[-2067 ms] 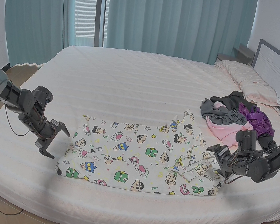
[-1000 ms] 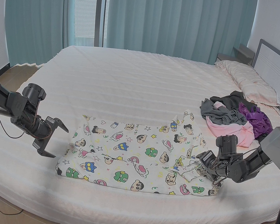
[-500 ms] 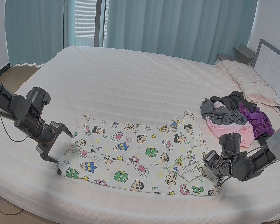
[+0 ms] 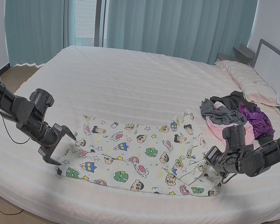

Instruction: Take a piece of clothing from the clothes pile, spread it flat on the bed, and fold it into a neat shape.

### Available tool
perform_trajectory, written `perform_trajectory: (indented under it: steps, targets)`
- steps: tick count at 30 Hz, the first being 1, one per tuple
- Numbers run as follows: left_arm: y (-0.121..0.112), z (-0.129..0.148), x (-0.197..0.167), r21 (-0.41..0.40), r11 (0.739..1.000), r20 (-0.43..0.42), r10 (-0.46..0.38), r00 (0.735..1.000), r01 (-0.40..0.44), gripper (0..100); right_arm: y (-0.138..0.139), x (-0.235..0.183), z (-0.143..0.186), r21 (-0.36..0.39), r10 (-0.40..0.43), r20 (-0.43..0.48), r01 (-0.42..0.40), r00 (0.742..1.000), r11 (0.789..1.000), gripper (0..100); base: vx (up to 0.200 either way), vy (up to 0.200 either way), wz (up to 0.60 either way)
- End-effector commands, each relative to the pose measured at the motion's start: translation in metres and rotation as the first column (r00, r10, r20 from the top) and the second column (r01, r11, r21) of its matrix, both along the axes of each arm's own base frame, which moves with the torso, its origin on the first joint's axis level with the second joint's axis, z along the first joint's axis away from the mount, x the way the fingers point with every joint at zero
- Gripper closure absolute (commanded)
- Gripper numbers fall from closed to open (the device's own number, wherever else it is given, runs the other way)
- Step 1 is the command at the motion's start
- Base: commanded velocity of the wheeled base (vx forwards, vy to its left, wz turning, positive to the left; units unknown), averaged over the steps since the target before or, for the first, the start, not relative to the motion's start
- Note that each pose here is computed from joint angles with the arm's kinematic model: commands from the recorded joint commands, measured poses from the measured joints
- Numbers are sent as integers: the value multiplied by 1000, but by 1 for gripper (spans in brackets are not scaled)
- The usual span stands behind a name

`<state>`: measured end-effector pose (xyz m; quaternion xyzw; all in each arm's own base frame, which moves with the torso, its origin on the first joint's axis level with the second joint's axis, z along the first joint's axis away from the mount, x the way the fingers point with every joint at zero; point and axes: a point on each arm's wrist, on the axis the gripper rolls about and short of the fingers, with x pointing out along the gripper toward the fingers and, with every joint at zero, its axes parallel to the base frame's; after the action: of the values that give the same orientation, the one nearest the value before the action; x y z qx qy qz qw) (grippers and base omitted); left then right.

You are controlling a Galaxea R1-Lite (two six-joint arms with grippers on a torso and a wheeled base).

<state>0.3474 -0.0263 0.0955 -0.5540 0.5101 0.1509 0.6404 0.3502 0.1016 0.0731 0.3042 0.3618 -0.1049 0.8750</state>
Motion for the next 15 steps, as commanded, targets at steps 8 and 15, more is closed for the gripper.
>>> perform_trajectory:
  steps: [8,15]
  targets:
    - [-2,-5,0,-1,1000,-15,-6,1000,6,0,6,-14,35,-30,59,15,-59,998,998,100,0,0,0]
    - [-5,-11,-2,4,1000,17,-13,1000,13,0,15,-24,48,-38,89,-29,-90,996,995,100,0,0,0]
